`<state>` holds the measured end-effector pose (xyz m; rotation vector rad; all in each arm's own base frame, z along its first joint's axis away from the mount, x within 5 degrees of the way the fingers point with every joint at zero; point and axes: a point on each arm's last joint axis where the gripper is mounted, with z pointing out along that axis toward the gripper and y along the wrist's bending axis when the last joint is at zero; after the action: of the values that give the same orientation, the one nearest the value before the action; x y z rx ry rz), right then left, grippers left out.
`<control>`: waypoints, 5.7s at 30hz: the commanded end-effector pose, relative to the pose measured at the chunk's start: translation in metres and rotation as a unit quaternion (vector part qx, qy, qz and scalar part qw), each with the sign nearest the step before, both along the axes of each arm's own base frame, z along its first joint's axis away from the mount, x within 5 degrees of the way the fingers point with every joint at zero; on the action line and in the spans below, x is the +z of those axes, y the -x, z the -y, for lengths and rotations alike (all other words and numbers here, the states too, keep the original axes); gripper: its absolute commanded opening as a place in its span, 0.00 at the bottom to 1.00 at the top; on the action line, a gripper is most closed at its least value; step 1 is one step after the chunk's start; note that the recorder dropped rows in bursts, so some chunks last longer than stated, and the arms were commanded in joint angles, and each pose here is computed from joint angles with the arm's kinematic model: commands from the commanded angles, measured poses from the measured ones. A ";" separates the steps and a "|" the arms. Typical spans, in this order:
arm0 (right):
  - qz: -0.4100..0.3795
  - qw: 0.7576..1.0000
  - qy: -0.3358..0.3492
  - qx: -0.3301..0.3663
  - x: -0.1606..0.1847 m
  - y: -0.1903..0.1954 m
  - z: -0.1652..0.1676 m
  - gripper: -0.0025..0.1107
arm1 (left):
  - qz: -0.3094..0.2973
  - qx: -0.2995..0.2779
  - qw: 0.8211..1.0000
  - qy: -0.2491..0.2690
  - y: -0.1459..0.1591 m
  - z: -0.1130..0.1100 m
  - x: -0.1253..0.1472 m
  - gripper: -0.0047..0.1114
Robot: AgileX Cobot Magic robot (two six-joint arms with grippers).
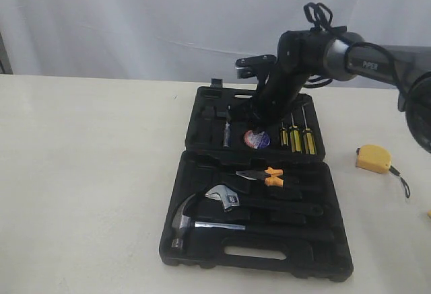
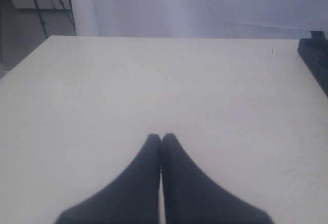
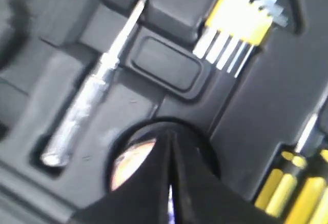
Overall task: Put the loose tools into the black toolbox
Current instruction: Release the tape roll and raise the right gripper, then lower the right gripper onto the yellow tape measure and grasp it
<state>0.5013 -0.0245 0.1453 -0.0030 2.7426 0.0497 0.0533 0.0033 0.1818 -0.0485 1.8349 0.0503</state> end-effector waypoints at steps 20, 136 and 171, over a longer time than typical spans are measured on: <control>0.013 0.999 0.021 0.021 0.087 0.026 0.007 0.02 | 0.005 -0.002 1.000 0.001 0.000 0.000 0.001 0.04; -0.152 0.961 0.158 -0.167 -0.015 0.083 0.135 0.54 | 0.005 -0.002 1.000 0.001 0.000 0.000 0.001 0.04; -0.167 0.969 0.009 -0.184 -0.065 0.094 0.164 0.82 | 0.005 -0.002 1.000 0.001 0.000 0.000 0.001 0.04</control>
<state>0.4115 -0.1894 0.1072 0.5827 2.9552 -0.0898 0.0533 0.0033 0.1818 -0.0485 1.8349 0.0503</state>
